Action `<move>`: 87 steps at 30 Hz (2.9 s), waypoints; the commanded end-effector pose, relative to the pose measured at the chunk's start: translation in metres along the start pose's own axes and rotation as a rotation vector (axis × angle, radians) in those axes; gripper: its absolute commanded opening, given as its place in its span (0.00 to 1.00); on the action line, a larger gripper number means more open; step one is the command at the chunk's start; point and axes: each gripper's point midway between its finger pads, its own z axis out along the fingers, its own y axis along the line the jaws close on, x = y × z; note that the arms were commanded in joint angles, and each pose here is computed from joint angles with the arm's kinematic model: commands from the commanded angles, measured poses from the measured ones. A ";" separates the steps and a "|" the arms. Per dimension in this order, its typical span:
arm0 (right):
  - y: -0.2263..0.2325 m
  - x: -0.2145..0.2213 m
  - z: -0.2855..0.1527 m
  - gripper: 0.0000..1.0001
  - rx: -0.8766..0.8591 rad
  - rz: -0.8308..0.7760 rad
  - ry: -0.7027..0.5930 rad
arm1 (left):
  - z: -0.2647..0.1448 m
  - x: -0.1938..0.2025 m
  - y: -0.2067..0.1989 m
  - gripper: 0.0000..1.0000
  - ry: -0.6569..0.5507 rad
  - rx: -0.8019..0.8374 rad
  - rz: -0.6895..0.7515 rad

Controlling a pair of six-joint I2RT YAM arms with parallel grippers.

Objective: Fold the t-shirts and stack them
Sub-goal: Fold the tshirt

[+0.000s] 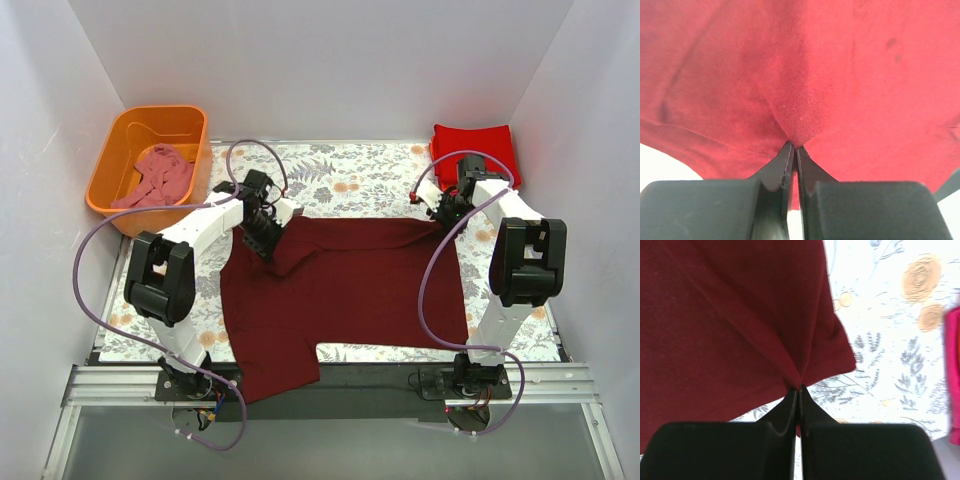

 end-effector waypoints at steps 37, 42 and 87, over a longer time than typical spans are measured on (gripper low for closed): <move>0.021 -0.012 -0.038 0.66 -0.002 0.072 -0.119 | -0.073 -0.030 -0.030 0.28 -0.270 0.169 -0.056; 0.025 -0.048 -0.038 0.47 -0.131 0.262 -0.213 | -0.052 -0.030 -0.080 0.29 -0.255 0.251 -0.018; 0.106 -0.128 0.000 0.35 -0.385 0.368 -0.295 | 0.027 -0.031 0.024 0.19 -0.185 -0.188 0.069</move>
